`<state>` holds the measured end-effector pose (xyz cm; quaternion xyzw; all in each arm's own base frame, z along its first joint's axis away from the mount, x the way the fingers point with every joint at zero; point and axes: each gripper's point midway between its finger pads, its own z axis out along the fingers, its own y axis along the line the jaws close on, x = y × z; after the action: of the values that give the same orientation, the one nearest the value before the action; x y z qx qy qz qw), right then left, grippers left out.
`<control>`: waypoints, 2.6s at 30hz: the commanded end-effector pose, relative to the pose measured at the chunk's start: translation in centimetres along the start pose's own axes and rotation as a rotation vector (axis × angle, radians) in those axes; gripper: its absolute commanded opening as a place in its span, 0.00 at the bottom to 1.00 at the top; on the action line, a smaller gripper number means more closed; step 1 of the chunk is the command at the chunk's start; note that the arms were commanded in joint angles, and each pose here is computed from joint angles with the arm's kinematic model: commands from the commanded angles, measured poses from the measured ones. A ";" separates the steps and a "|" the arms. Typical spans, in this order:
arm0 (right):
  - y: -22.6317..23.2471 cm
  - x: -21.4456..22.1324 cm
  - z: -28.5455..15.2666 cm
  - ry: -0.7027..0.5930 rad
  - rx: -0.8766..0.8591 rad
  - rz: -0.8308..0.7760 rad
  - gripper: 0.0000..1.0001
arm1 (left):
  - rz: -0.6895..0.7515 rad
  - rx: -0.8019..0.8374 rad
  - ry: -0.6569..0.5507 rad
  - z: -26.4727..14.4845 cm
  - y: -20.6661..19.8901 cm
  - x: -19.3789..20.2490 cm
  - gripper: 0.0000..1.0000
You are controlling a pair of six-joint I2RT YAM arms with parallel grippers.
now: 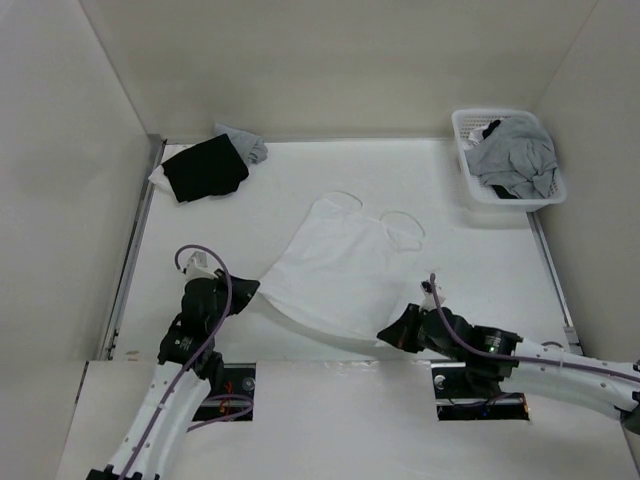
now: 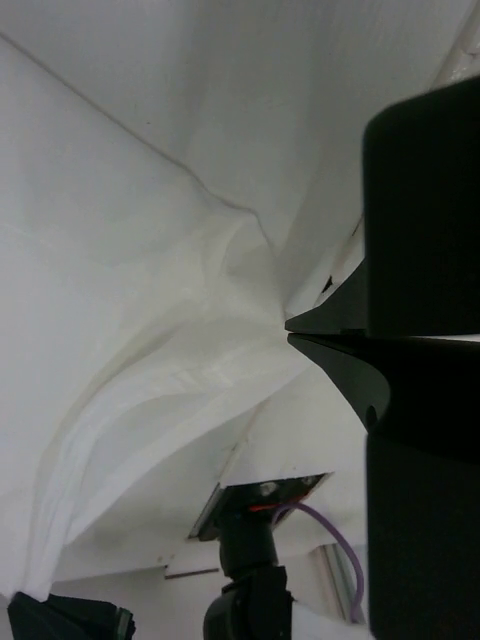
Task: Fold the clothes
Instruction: Fold the tank top
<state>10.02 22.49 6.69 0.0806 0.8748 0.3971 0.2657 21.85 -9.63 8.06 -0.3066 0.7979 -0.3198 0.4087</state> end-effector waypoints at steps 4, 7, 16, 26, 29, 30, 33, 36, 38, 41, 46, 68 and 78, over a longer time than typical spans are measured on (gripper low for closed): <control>1.6 -5.8 -1.6 -0.178 0.033 0.021 0.00 | 0.039 0.091 -0.073 -1.2 -6.6 -4.1 0.03; 2.0 -9.7 -1.8 -0.258 0.060 -0.013 0.00 | 0.060 0.142 -0.087 0.9 -10.3 -5.7 0.03; 2.3 -24.5 -1.9 -0.469 0.095 -0.026 0.00 | 0.081 0.201 -0.134 11.4 -21.3 -10.2 0.03; -1.2 -35.0 -0.3 -0.552 0.190 0.056 0.00 | 0.102 0.136 -0.094 24.4 -25.1 -12.1 0.04; -3.7 -36.8 0.9 -0.546 0.248 0.096 0.00 | 0.115 0.127 -0.088 27.3 -25.5 -12.2 0.09; -4.5 -37.1 1.3 -0.543 0.265 0.111 0.01 | 0.116 0.130 -0.079 28.0 -25.6 -12.0 0.13; -7.2 -38.1 2.4 -0.555 0.323 0.160 0.14 | 0.126 0.139 -0.048 29.3 -25.5 -11.5 0.29; -8.1 -38.2 2.9 -0.552 0.343 0.177 0.28 | 0.131 0.111 -0.068 27.8 -23.9 -12.2 0.32; -8.1 -37.8 2.4 -0.569 0.354 0.159 0.33 | 0.132 0.076 -0.105 25.5 -21.6 -12.5 0.30; -7.2 -35.2 1.5 -0.589 0.349 0.131 0.33 | 0.124 0.031 -0.136 22.4 -17.1 -11.0 0.28; -4.7 -28.8 0.8 -0.582 0.258 0.068 0.00 | 0.150 -0.065 -0.020 20.4 -9.9 -5.7 0.29; -6.6 -15.1 4.0 -0.308 0.248 0.078 0.44 | 0.034 -0.103 0.022 23.6 -5.6 -4.2 0.00; -4.6 -16.3 7.2 -0.258 0.176 0.079 0.46 | -0.049 -0.166 -0.010 16.7 0.5 -3.3 0.00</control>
<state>25.49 16.01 3.08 0.2019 0.8860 0.2633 0.3238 39.48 -12.55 2.27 -0.3440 0.8126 -0.2746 0.3821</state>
